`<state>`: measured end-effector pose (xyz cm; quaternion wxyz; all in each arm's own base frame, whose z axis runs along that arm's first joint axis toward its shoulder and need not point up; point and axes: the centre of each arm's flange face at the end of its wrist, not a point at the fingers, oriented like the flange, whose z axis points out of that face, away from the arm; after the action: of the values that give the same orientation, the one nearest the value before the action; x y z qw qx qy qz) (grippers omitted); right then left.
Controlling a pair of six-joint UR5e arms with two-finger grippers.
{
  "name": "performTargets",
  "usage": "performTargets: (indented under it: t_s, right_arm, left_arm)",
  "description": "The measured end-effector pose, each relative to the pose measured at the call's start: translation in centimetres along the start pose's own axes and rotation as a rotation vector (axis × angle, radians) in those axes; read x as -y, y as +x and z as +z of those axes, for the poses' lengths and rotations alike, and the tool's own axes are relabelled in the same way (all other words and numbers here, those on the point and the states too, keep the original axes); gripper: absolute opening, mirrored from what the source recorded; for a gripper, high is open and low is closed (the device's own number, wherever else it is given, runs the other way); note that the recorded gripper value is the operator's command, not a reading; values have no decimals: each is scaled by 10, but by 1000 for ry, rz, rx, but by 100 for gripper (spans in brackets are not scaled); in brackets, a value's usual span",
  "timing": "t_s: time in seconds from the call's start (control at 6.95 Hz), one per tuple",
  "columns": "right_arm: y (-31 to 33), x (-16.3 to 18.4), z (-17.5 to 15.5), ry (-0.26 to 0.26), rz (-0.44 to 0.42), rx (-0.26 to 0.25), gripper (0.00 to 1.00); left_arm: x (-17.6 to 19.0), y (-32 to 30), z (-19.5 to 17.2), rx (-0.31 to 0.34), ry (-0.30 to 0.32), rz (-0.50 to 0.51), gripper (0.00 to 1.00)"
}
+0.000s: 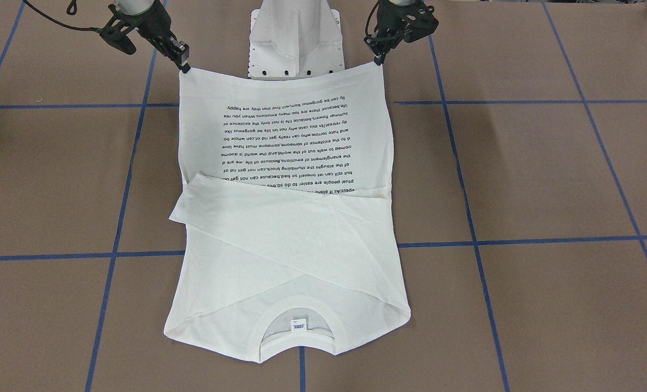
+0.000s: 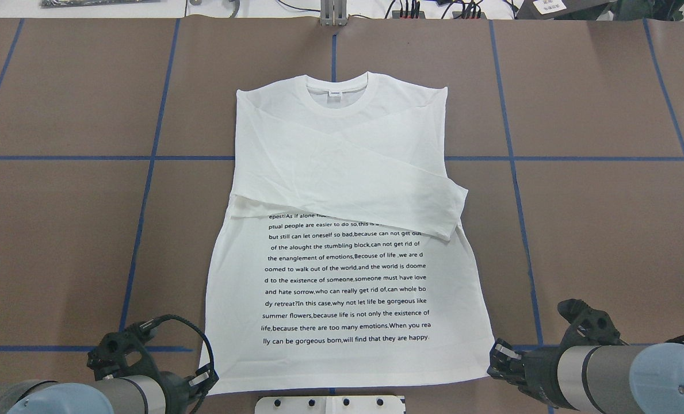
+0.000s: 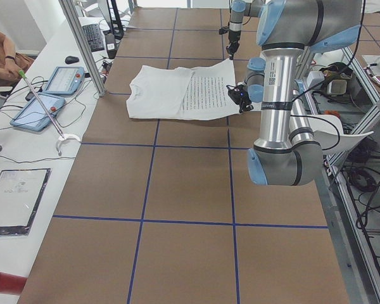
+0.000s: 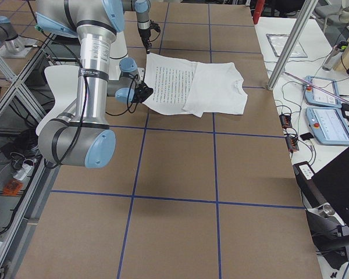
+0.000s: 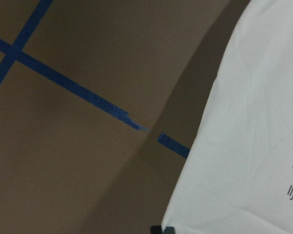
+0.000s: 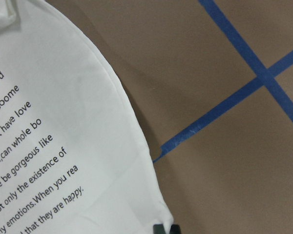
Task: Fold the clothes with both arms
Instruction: 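Lift the hem with both grippers and fold it toward the collar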
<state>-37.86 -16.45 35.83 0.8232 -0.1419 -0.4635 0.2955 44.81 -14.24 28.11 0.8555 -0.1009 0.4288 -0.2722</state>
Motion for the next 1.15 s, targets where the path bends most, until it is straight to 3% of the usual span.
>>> performTargets:
  t_s: [0.29,0.58,0.86,1.15]
  right_arm:
    - [-17,18,-24,26,33,58,0]
    - [-42,61,-55,69,100,118,0]
    - [-89,98,-57,129,121,108,0]
    - [-159,128,-45,237,55,36,0]
  left_arm:
    - [4,23,-26,-73,-16,-28,0]
    - [50,77,-54,-174,36,53,0]
    - [109,133,-49,-191,131,121,0]
    - [179,170,-39,-194,209,156,0]
